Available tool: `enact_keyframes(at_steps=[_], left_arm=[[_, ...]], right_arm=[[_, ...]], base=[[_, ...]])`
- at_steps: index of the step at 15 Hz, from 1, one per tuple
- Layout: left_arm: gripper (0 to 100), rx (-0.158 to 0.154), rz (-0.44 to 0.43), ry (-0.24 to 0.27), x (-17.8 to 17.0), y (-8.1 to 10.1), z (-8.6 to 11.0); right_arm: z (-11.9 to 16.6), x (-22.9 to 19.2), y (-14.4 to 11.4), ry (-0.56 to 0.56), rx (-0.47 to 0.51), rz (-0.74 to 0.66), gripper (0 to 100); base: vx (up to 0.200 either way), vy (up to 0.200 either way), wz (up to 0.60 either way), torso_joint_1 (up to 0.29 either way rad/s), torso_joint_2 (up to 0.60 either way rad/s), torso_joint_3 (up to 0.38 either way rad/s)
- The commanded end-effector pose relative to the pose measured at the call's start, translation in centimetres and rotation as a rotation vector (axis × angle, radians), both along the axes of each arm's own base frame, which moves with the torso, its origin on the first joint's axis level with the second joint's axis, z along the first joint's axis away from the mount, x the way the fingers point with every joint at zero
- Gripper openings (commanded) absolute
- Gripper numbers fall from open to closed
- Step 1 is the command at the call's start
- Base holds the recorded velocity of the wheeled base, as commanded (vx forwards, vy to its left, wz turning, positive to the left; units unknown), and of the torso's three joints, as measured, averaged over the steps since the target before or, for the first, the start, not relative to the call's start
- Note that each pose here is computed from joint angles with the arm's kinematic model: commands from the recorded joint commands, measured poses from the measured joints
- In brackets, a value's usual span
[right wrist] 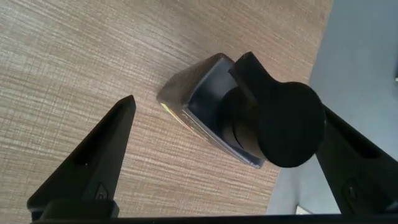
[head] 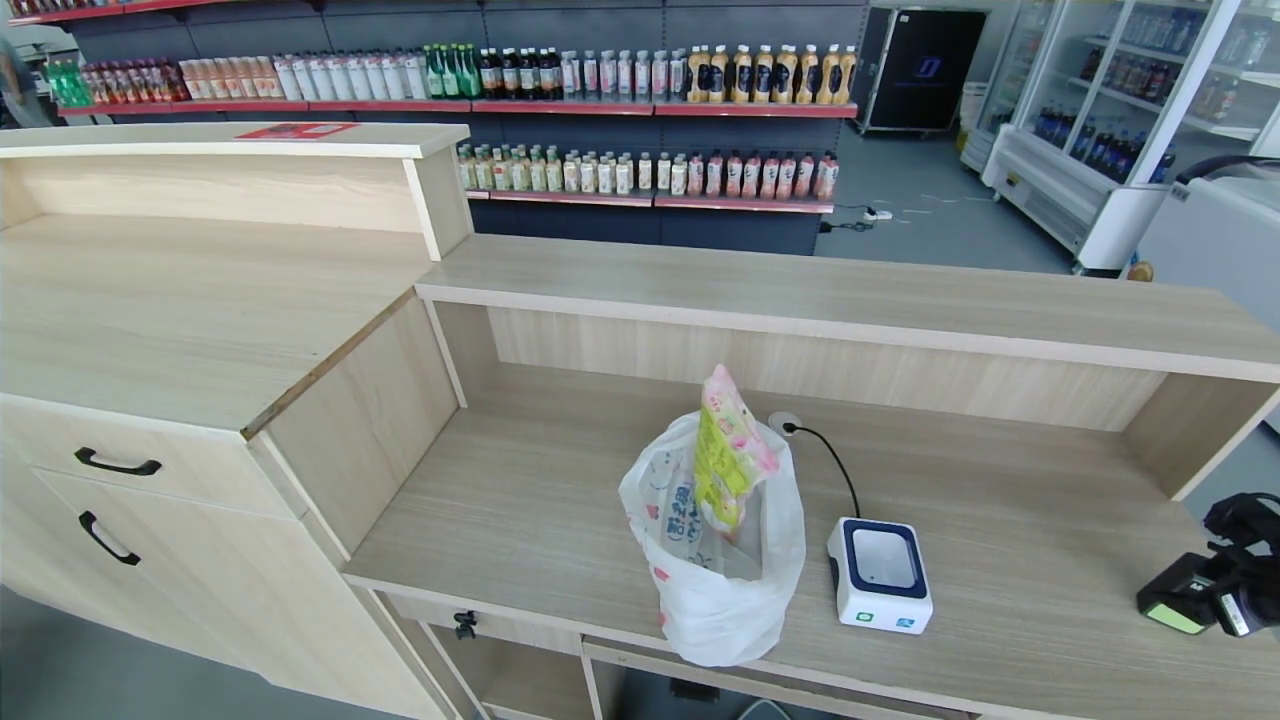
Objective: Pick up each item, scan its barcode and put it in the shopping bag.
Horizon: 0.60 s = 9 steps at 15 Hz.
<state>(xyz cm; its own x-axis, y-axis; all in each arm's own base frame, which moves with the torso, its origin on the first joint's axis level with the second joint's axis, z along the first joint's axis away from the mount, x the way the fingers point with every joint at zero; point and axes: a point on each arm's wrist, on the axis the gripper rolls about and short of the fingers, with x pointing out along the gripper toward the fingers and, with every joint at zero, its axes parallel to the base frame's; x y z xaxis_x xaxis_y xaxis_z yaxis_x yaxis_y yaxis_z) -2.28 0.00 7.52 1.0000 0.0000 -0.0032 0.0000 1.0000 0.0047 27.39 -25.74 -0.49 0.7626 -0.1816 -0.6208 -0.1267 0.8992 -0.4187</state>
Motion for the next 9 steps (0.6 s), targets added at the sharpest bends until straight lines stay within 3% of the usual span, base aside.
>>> enact_keyframes(at_steps=[1, 9], left_arm=[[100, 0.0, 0.0, 0.0, 0.0, 0.0, 0.0], [100, 0.0, 0.0, 0.0, 0.0, 0.0, 0.0]], right_arm=[[-0.5, 0.6, 0.3, 0.004, 0.006, 0.016, 100], [-1.2, 2.1, 0.9, 0.004, 0.001, 0.057, 100]], base=[[0.0, 0.0, 0.0, 0.0, 0.0, 0.0], [0.0, 0.0, 0.0, 0.0, 0.0, 0.0]])
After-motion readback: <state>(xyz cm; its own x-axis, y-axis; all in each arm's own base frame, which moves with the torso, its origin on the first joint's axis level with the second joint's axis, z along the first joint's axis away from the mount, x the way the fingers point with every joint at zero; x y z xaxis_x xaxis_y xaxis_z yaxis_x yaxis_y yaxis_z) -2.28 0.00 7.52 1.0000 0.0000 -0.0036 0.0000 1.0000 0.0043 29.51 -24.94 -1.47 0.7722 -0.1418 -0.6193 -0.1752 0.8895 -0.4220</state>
